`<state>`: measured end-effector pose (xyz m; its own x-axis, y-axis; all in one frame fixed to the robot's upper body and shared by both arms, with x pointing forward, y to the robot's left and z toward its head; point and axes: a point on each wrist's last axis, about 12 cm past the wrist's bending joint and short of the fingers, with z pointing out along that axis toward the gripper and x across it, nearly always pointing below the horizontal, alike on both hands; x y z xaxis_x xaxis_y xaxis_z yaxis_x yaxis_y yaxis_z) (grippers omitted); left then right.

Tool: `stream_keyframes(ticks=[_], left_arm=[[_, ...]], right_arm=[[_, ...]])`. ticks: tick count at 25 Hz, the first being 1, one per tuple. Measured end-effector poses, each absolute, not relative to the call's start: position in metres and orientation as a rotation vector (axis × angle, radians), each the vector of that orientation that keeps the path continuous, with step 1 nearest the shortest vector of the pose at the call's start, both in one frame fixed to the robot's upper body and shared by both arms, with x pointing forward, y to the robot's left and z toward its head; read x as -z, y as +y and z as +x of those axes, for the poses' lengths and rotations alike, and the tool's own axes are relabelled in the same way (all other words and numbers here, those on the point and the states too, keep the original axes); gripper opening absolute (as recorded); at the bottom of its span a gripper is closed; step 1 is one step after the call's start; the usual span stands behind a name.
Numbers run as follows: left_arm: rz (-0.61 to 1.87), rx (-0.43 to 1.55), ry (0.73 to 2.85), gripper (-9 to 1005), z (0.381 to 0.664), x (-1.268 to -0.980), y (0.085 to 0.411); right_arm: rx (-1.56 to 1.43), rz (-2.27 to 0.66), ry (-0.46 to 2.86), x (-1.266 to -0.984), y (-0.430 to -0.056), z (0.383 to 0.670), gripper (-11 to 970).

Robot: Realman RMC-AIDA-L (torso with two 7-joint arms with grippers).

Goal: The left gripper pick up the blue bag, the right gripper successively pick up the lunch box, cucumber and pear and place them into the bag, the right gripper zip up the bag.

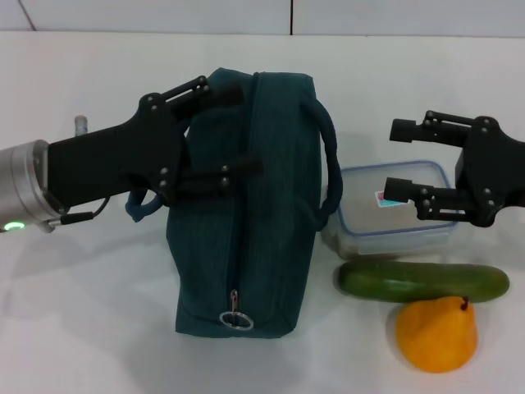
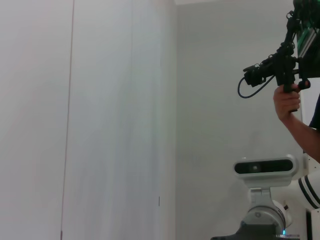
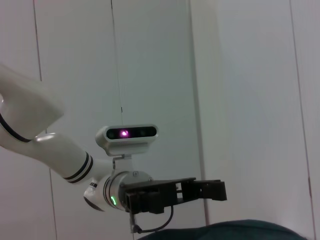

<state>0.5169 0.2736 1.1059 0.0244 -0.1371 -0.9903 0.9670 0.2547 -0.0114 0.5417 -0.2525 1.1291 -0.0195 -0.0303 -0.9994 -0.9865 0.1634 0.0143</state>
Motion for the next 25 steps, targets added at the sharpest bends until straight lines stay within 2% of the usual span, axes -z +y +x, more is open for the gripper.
stream_keyframes(ticks=[16, 20, 21, 25], left_arm=[[0.891, 1.101, 1.240, 886, 0.511, -1.101, 0.275], [0.879, 1.132, 1.270, 886, 0.518, -1.108, 0.278], [0.864, 1.162, 1.329, 885, 0.529, -1.118, 0.285], [0.818, 1.181, 1.482, 885, 0.545, -1.135, 0.298]], right_arm=[[-1.099, -1.080, 1.332, -1.122, -0.255, 0.533, 738], [-1.103, -1.080, 1.331, -1.122, -0.254, 0.533, 738], [-1.104, -1.080, 1.330, -1.122, -0.254, 0.533, 738], [-1.111, -1.079, 1.327, -1.123, -0.253, 0.533, 737]])
